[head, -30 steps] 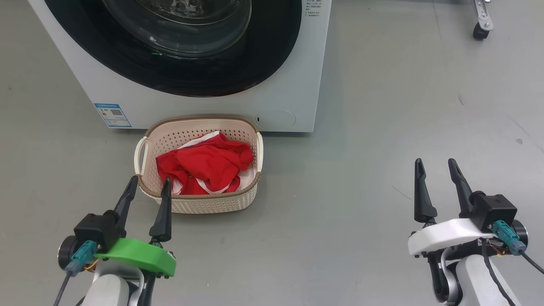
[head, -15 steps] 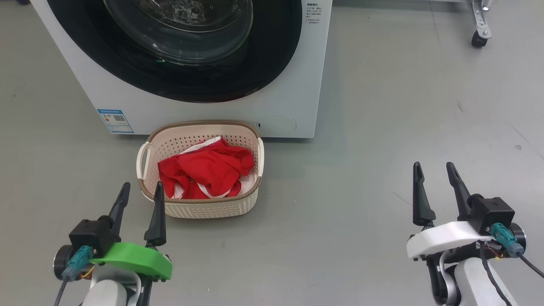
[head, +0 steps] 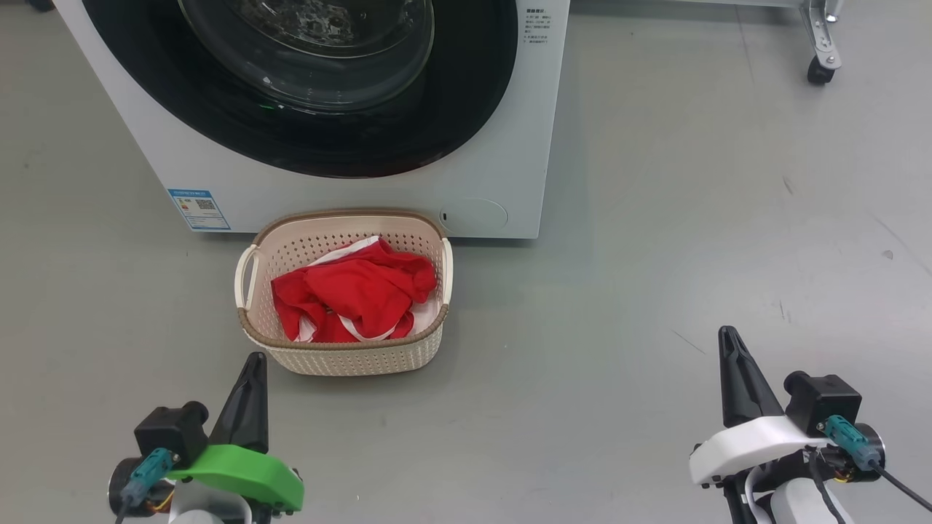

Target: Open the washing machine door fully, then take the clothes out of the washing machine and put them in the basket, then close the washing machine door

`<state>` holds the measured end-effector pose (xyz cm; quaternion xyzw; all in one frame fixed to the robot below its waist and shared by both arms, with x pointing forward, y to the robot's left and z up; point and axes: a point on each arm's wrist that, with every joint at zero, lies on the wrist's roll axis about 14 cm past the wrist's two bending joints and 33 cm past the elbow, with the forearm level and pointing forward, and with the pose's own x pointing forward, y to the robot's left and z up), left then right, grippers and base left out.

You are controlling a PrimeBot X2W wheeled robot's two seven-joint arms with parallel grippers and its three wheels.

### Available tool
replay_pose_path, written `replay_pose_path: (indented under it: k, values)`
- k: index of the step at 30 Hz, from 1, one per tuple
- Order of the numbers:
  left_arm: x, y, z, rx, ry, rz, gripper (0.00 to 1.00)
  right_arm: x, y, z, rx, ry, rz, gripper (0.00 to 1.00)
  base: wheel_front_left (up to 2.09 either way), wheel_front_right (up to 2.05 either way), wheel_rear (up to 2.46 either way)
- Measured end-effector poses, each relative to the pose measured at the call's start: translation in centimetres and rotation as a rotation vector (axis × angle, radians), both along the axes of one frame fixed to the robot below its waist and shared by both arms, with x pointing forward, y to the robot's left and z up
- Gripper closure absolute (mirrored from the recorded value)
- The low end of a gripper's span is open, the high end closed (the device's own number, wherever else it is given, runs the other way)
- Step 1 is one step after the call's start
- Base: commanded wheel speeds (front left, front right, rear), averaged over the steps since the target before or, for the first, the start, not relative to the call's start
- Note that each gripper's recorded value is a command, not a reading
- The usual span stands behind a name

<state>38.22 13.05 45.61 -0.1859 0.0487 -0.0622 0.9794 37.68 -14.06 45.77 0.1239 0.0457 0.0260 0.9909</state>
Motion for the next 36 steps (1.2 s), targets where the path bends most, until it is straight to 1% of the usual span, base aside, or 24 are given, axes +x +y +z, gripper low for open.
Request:
replay_pose_path:
  k: [4,14,36]
  values:
    - [0.0,0.2,0.1,-0.030,0.005,0.011,1.00,0.0,-0.3,0.0,0.029,0.010,-0.014,1.00,0.00,0.00,0.00]
    - [0.2,0.8,0.3,-0.168,0.032,0.055,1.00,0.0,-1.4,-0.3,0.184,0.050,-0.066,1.00,0.00,0.00,0.00]
    - [0.4,2.3,0.8,-0.419,0.074,0.127,1.00,-0.1,-3.0,-0.7,0.457,0.108,-0.140,1.00,0.00,0.00,0.00]
